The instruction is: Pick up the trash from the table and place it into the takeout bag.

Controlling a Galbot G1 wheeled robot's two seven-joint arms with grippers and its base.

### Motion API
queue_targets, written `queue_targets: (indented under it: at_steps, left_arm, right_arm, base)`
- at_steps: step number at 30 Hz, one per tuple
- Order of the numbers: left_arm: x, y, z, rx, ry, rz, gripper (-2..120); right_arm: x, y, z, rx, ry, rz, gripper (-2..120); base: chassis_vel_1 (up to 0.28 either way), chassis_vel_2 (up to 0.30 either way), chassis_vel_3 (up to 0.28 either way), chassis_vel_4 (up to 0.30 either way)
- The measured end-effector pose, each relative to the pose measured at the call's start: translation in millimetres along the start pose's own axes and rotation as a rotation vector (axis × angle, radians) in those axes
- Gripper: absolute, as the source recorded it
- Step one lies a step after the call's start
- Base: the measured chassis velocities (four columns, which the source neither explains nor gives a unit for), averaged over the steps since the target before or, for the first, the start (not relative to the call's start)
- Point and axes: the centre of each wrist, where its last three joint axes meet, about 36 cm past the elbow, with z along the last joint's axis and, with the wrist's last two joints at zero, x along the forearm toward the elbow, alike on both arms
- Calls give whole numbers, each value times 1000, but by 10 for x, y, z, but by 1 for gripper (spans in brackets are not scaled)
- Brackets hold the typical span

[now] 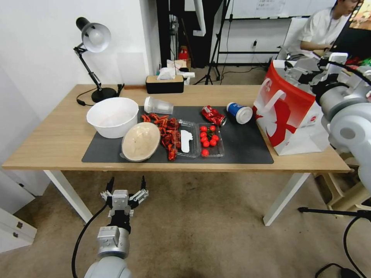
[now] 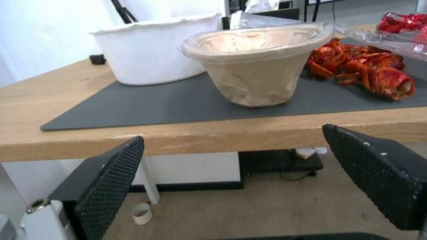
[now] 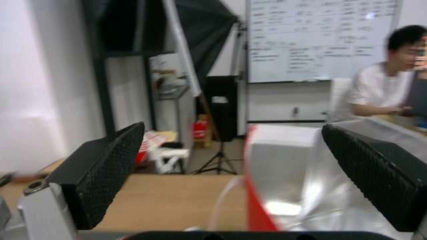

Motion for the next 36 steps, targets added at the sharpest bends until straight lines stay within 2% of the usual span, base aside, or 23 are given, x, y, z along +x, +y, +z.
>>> queue_targets:
  at_steps: [6, 7, 10, 13, 15, 18, 24, 27, 36]
  left_arm:
    - [-31, 71, 27, -11, -2, -6, 100]
    - [-31, 71, 27, -11, -2, -6, 100]
    - [-25, 88, 33, -12, -4, -7, 100]
    - [-19, 91, 39, -13, -4, -6, 100]
    - [-6, 102, 56, -16, -4, -2, 100]
    - [1, 133, 60, -21, -5, 9, 100]
    - [2, 163, 65, -29, -7, 17, 100]
    - [1, 170, 87, -32, -8, 20, 100]
    - [27, 160, 128, -31, -11, 27, 100]
  right_arm:
    - [468, 271, 319, 12, 45, -152, 100]
    - [468, 271, 319, 12, 45, -152, 100]
    - [714, 394, 566, 9, 93, -182, 100]
    - [791, 436, 661, 4, 105, -182, 100]
    - [979, 516, 896, -15, 99, -168, 100]
    - [1138, 546, 1068, 11, 104, -150, 100]
    - [1536, 627, 1391, 6, 57, -114, 100]
    - [1825, 703, 1688, -29, 9, -88, 100]
    - [2088, 809, 2098, -45, -66, -88, 100]
  base:
    - [0, 0, 0, 0]
    - [0, 0, 0, 0]
    - [0, 0, 0, 0]
    - [0, 0, 0, 0]
    - [0, 0, 0, 0]
    - [0, 0, 0, 0]
    - [0, 0, 0, 0]
    - [0, 0, 0, 0]
    - [0, 0, 0, 0]
